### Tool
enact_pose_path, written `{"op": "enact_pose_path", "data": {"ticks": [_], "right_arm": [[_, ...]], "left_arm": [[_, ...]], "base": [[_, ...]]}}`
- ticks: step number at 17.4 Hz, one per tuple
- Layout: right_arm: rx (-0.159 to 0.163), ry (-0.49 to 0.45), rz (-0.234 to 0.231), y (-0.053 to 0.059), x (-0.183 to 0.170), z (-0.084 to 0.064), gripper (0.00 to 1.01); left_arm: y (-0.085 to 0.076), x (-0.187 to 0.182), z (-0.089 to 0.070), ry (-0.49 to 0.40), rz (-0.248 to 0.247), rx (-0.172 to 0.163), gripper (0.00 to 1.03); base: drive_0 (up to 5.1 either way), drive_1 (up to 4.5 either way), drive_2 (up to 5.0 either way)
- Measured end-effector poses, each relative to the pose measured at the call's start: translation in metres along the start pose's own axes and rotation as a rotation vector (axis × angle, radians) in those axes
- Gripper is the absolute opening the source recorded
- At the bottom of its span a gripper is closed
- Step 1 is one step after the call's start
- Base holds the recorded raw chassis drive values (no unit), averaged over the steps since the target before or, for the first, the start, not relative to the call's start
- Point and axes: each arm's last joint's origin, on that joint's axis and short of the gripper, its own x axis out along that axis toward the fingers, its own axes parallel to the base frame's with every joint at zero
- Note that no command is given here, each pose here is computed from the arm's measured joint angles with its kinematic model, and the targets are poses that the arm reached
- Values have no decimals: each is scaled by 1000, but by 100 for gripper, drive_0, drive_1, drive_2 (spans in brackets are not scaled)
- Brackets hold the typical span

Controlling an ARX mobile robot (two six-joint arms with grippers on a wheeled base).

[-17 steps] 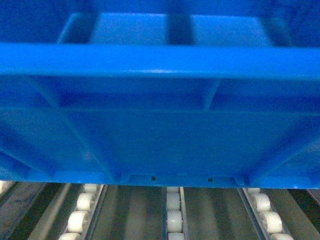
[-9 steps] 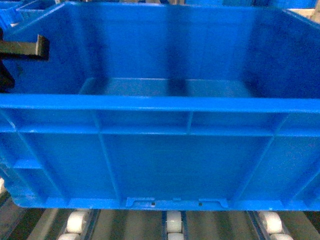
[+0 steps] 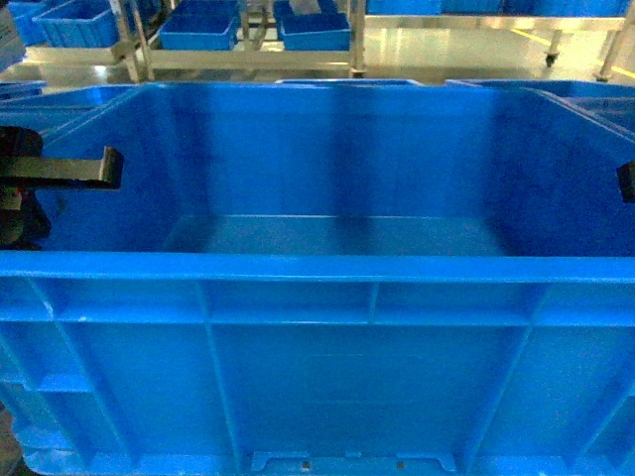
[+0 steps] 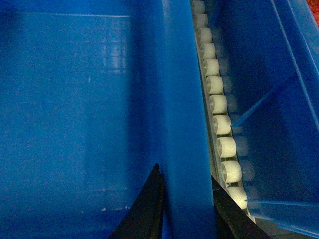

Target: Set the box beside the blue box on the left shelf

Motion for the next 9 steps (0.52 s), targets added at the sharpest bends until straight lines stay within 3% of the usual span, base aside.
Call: {"op": "enact_pose_path", "data": {"ticks": [5,6,7,9], "right_arm": [[20,35,14,-2,6,-4,14],[45,40,26,-1,8,-6,14],[80,32,11,1,7,-7,23],[117,11,-22,3,6,-6,43]], "left_arm": [[-4,8,-5,25,-5,-3,12],[-4,10,-9,21,32,-11,23],[-8,12,-13,29,72,-11,34],[-9,8,-13,6,63,-35,54]], "base": [[0,0,0],[0,0,0],[0,0,0],[0,0,0]]}}
